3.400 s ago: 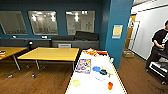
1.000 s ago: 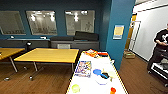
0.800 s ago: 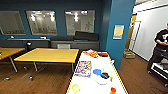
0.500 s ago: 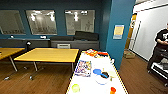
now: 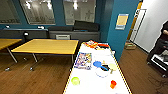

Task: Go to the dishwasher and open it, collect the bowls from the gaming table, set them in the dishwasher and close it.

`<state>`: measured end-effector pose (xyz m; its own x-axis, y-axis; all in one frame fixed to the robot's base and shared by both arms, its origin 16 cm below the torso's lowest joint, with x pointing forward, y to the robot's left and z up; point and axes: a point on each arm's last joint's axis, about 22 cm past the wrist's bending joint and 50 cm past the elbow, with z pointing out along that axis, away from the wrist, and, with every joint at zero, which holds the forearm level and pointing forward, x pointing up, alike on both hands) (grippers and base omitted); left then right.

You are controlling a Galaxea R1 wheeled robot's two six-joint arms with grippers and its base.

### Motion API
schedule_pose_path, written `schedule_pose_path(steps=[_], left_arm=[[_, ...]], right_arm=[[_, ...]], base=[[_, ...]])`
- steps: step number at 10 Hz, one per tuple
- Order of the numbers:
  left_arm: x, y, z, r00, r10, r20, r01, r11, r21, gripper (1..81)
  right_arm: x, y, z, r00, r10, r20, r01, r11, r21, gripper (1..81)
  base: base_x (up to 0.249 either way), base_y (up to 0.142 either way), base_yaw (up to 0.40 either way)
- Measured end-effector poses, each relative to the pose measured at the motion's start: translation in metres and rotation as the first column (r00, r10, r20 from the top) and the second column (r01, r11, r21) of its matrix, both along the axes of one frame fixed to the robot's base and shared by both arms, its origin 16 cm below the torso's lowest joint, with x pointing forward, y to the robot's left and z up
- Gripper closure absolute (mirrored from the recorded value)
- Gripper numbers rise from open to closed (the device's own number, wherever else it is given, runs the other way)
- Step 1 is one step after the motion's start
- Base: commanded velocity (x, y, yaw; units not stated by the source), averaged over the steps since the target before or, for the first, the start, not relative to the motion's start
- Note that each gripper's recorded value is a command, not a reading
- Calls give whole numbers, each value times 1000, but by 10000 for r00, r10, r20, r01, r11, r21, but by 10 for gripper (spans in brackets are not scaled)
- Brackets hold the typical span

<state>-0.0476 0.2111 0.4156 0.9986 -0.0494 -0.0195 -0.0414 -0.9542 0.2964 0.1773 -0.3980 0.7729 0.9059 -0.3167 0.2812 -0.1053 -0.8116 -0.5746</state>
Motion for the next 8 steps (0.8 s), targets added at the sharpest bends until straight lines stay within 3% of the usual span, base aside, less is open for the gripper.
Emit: schedule_pose_path(steps=[3,6,8], left_arm=[[-31,-1,1,9969,28,-791,-30,10000,-30,10],[-59,-2,2,9881,38,-1536,-44,10000,-35,10],[-60,-3,2,9872,57,-1591,-67,10000,-54,10]], right_arm=[[45,2,1,9989,143,-449,-137,9998,139,10],[94,-5,4,9962,422,-762,-418,9991,79,10],[129,-7,18,9964,671,-512,-670,9977,41,10]], base=[[0,0,0],[0,0,0],[0,0,0]])
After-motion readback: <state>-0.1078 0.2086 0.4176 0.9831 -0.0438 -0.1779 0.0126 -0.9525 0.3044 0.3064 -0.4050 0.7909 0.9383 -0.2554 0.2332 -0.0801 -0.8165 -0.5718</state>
